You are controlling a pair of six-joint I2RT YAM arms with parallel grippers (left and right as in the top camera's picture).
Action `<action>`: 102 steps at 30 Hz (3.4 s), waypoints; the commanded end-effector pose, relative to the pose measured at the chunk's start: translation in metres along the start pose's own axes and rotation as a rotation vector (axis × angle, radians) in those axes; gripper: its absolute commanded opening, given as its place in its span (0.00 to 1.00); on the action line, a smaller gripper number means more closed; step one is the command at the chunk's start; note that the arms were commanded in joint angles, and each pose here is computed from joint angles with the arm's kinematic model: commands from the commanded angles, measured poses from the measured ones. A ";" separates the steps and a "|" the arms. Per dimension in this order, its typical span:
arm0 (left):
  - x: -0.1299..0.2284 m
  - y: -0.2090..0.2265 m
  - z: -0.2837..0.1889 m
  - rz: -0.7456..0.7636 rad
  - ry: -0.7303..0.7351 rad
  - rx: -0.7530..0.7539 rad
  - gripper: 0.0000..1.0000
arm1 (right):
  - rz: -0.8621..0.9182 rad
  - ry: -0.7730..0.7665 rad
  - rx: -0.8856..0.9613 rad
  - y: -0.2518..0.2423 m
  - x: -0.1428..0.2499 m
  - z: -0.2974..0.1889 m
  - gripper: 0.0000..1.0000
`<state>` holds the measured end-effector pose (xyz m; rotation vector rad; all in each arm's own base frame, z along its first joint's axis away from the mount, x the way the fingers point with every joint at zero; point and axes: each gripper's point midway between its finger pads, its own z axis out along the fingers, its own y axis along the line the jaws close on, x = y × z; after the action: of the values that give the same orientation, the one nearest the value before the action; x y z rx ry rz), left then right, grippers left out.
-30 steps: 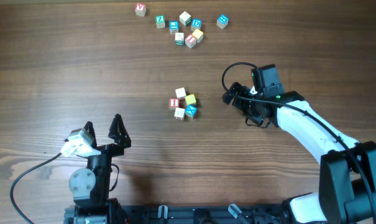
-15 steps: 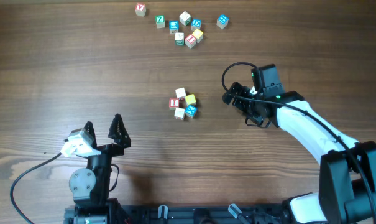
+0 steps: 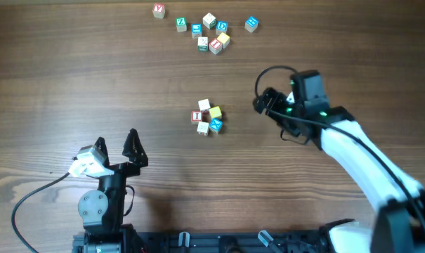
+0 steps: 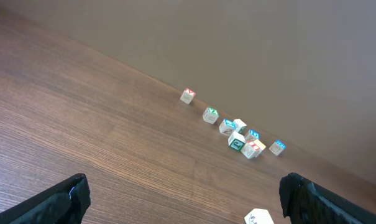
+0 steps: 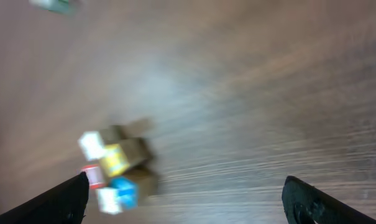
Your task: Form a circle
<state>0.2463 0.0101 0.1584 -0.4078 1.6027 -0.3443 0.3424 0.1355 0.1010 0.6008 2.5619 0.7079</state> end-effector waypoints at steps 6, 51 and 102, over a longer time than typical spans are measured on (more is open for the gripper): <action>0.001 0.001 0.000 0.001 -0.001 -0.004 1.00 | -0.111 -0.280 -0.275 0.065 -0.023 -0.120 1.00; 0.001 0.001 0.000 0.001 -0.001 -0.004 1.00 | -0.217 -0.713 -0.643 -0.007 0.035 -0.152 1.00; 0.001 0.001 0.000 0.001 -0.001 -0.004 1.00 | -0.341 -0.868 -0.445 -0.051 0.022 -0.142 1.00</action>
<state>0.2463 0.0100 0.1583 -0.4076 1.6032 -0.3446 0.2393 0.0575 0.1769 0.3682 1.5856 0.8321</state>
